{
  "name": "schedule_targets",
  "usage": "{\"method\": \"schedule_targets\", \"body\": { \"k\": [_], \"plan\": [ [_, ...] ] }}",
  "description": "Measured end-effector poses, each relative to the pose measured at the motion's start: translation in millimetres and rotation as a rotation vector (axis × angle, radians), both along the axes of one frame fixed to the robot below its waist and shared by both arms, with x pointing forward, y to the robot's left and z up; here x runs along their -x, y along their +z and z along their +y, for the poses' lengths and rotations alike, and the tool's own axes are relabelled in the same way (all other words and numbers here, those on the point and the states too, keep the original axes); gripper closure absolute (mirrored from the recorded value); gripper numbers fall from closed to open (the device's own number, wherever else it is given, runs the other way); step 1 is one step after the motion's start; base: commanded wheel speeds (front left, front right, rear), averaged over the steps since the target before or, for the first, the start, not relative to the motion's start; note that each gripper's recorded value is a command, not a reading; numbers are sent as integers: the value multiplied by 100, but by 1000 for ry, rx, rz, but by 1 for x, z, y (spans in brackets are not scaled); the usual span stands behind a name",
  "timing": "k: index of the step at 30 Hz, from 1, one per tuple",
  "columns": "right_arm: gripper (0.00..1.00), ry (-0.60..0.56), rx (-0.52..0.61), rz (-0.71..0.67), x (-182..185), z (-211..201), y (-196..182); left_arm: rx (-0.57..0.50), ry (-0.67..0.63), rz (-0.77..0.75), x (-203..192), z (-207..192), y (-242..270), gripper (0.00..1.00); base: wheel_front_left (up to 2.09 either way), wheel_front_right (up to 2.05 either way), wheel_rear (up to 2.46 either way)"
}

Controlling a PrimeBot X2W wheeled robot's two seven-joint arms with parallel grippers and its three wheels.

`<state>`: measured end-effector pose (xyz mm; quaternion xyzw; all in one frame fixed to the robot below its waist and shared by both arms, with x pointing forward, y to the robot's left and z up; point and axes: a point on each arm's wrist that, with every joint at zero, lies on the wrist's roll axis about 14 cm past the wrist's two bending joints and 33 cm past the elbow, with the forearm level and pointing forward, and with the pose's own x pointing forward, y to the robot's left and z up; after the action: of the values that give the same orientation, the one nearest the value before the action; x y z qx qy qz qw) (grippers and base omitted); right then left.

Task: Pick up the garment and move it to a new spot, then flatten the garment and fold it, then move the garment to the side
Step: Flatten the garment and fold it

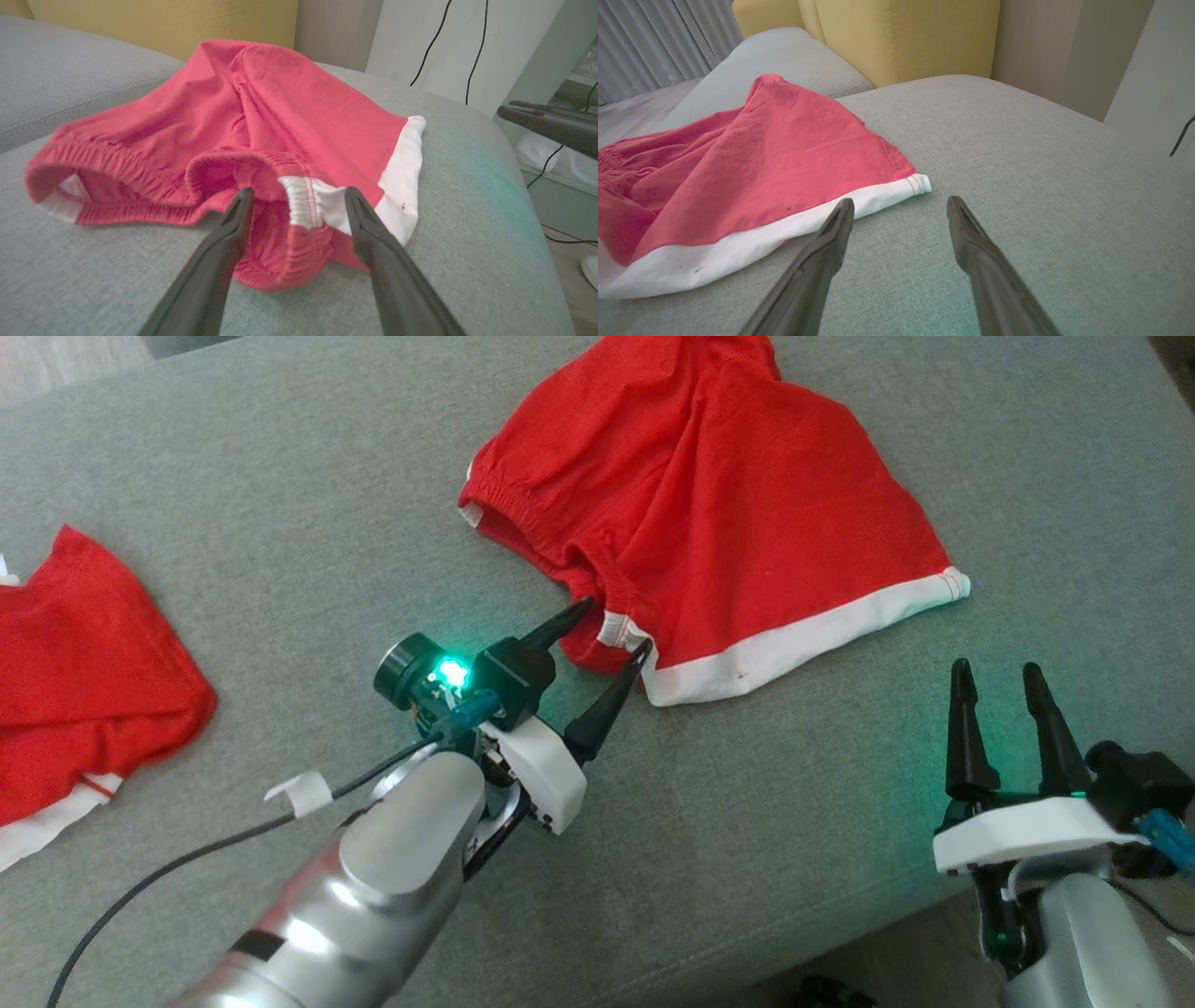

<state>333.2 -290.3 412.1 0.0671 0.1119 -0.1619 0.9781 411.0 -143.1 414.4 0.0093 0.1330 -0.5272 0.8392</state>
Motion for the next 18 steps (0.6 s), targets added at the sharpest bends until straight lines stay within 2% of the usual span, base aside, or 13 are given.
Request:
{"method": "schedule_targets", "body": {
  "k": [1,2,3,4,12,16,18],
  "plan": [
    [0,-1,-2,3,1,0,-1,6,-5,-1,0,-2,1,0,0,0,0],
    [0,-4,-5,5,1,0,-2,10,-9,-2,1,-3,2,20,0,0,0],
    [0,-5,-6,10,2,0,-3,13,-13,-2,1,-4,3,54,0,0,0],
    [0,-5,-8,15,3,0,-5,16,-18,-5,3,-5,3,100,0,0,0],
    [0,9,5,54,-1,0,-15,30,6,-31,-2,8,12,100,0,0,0],
    [0,-40,-92,69,-14,-5,-25,44,46,-61,-7,24,20,100,0,0,0],
    [0,-29,-76,99,-21,-7,-28,53,62,-59,-8,30,22,100,0,0,0]
  ]
}}
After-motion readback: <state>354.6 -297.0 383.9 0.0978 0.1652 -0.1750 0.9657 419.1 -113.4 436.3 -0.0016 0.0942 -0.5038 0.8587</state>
